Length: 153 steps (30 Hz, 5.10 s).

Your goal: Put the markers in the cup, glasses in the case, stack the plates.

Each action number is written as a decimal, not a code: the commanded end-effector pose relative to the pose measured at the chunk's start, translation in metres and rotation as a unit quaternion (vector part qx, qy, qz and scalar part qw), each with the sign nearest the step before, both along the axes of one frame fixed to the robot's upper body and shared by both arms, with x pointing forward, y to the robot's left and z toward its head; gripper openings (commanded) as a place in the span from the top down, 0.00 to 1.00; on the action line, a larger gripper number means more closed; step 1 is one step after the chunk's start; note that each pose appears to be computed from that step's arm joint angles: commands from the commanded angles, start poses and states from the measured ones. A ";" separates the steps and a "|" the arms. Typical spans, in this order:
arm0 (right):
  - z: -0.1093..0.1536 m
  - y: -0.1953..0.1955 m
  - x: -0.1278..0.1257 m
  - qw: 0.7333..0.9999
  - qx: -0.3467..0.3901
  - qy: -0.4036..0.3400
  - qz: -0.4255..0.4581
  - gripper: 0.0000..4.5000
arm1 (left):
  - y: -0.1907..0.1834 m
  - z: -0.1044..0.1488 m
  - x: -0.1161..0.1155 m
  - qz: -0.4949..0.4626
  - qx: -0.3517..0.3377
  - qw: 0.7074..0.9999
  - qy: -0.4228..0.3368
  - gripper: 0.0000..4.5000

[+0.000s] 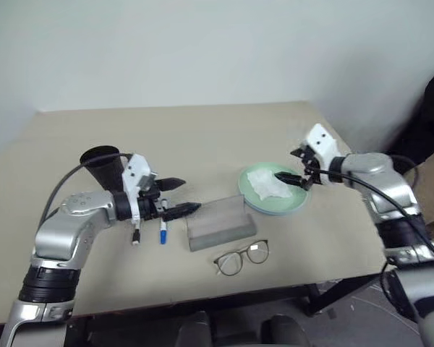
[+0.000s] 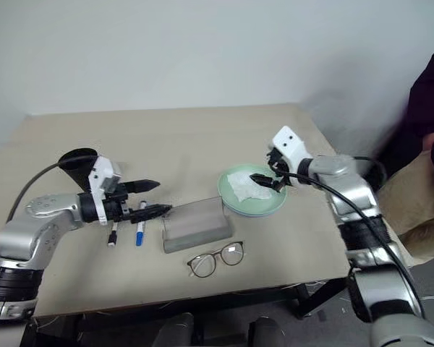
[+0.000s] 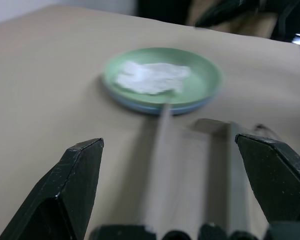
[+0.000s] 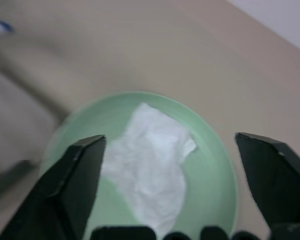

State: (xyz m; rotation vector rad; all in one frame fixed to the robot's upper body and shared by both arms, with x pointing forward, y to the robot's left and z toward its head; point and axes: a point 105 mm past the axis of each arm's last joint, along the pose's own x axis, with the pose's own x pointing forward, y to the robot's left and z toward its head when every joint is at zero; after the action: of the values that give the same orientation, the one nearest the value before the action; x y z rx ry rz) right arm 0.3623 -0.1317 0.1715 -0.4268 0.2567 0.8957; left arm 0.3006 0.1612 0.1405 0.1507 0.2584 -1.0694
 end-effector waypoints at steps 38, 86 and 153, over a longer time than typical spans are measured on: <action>0.013 -0.006 -0.081 0.996 0.021 0.050 0.065 0.01 | -0.107 -0.061 -0.042 -0.233 0.084 0.957 0.152 0.00; 0.008 -0.004 -0.073 0.998 0.019 0.036 0.053 0.00 | -0.067 -0.006 0.023 -0.169 -0.043 0.962 0.210 1.00; 0.014 0.003 -0.072 0.998 0.026 0.022 0.058 0.00 | -0.039 -0.036 0.074 -0.033 0.060 0.995 0.077 0.99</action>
State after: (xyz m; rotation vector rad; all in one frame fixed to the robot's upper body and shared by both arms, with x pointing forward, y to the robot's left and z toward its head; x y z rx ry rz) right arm 0.2886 -0.1308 0.1709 -0.3490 0.3123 1.0301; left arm 0.3760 0.1281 0.0923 0.1217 0.5114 -1.0823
